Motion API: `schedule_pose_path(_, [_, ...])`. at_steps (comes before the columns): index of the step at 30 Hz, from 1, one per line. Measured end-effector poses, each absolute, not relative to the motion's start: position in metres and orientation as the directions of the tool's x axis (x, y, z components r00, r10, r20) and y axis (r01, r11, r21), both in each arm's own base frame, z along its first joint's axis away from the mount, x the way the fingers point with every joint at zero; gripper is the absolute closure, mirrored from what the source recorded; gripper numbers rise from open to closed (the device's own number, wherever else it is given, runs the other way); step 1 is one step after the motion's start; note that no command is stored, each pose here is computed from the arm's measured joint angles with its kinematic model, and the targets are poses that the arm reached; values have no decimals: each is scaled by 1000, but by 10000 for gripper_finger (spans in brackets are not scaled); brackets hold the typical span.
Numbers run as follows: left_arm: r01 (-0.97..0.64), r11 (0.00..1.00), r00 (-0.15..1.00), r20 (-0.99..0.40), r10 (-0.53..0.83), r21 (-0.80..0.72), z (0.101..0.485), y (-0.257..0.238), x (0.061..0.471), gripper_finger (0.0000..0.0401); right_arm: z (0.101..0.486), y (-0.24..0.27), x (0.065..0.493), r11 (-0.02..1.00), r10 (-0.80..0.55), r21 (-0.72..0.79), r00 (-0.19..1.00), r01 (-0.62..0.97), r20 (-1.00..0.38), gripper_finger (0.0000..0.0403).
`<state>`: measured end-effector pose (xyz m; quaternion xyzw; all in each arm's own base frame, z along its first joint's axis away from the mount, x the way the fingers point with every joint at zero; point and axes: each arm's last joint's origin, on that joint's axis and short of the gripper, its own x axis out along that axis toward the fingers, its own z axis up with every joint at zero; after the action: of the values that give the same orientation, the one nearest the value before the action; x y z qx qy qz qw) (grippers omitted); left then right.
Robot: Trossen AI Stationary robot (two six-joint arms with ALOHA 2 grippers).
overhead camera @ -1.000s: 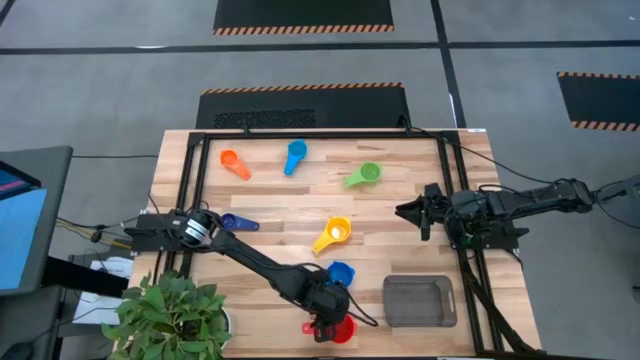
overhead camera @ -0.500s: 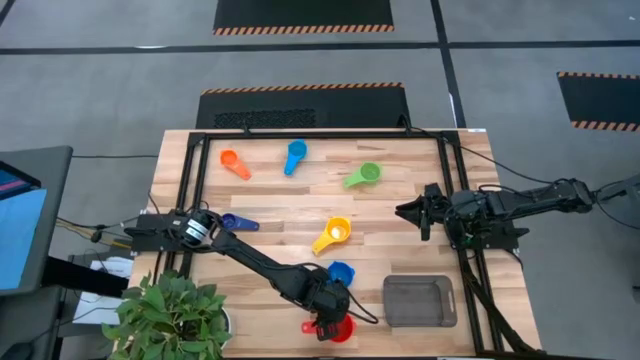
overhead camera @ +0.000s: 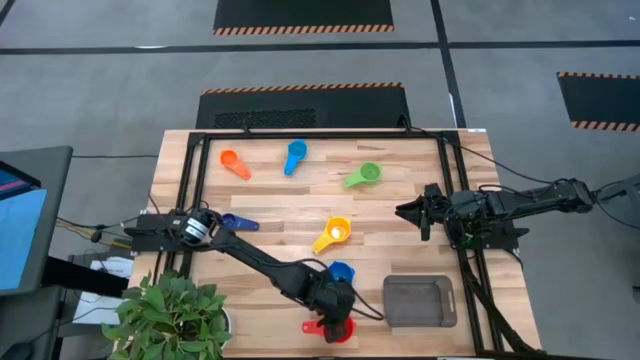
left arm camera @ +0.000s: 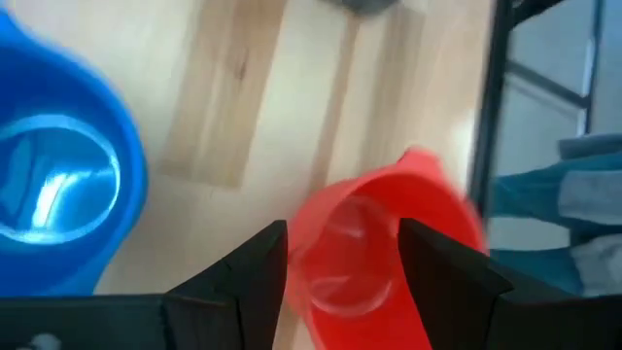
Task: Nest measuring cups in basket
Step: Put the red measuring cup into the black bin
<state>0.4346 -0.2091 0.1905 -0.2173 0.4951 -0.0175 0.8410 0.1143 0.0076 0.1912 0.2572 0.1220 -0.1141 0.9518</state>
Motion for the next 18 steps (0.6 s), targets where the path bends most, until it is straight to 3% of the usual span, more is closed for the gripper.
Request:
schedule_pose_path(11, [-287, 916, 512, -853, -102, -282, 193, -181, 443, 215, 191, 8, 114, 842, -155, 460, 943, 283, -296, 285])
schedule_pose_path(18, [-297, 916, 498, -862, -94, -271, 193, -166, 447, 215, 189, 8, 114, 843, -155, 455, 938, 289, -309, 285])
